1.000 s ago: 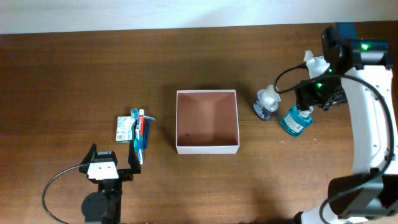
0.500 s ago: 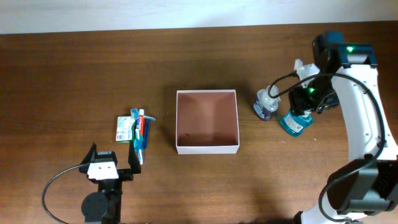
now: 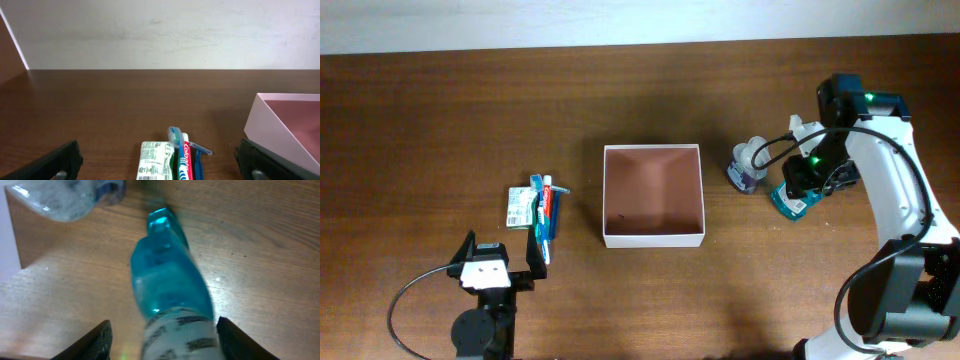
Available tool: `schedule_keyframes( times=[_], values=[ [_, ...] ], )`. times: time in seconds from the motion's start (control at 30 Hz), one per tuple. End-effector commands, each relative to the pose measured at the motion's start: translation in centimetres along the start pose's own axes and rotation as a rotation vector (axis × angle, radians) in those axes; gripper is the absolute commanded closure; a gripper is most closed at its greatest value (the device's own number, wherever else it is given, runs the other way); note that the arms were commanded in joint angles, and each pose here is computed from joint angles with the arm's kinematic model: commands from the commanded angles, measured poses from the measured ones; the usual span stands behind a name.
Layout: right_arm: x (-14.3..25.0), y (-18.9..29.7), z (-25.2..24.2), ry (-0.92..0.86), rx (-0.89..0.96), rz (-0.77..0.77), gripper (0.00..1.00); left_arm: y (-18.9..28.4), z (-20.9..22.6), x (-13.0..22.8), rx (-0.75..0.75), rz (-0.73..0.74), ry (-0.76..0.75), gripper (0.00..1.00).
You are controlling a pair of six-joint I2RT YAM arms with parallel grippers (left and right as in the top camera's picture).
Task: Pack container
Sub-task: 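Lower the right gripper and close it on the Listerine bottle cap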
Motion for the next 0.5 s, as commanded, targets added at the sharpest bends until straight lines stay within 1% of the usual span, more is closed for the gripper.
schedule_keyframes(
  times=[0.0, 0.3, 0.47],
  values=[
    [-0.2, -0.2, -0.5, -0.015, -0.013, -0.005, 0.41, 0.0, -0.1, 0.1, 0.006, -0.003, -0.015, 0.01],
    [-1.2, 0.2, -0.6, -0.014, -0.011, -0.048, 0.41, 0.0, -0.1, 0.1, 0.006, -0.003, -0.015, 0.00],
    [-1.6, 0.2, -0.6, 0.020, -0.009, -0.065, 0.41, 0.0, -0.1, 0.1, 0.006, -0.003, -0.015, 0.01]
  ],
)
Point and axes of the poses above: each gripper's point midway between its finger pads, its own y axis back along the fingers, its own z axis along the line the jaws close on, x = y × z, the point moved 1 cm from there along y, back along the fingers, and after that the axes turned 15 degrees about -y, right-handed, at the moved point
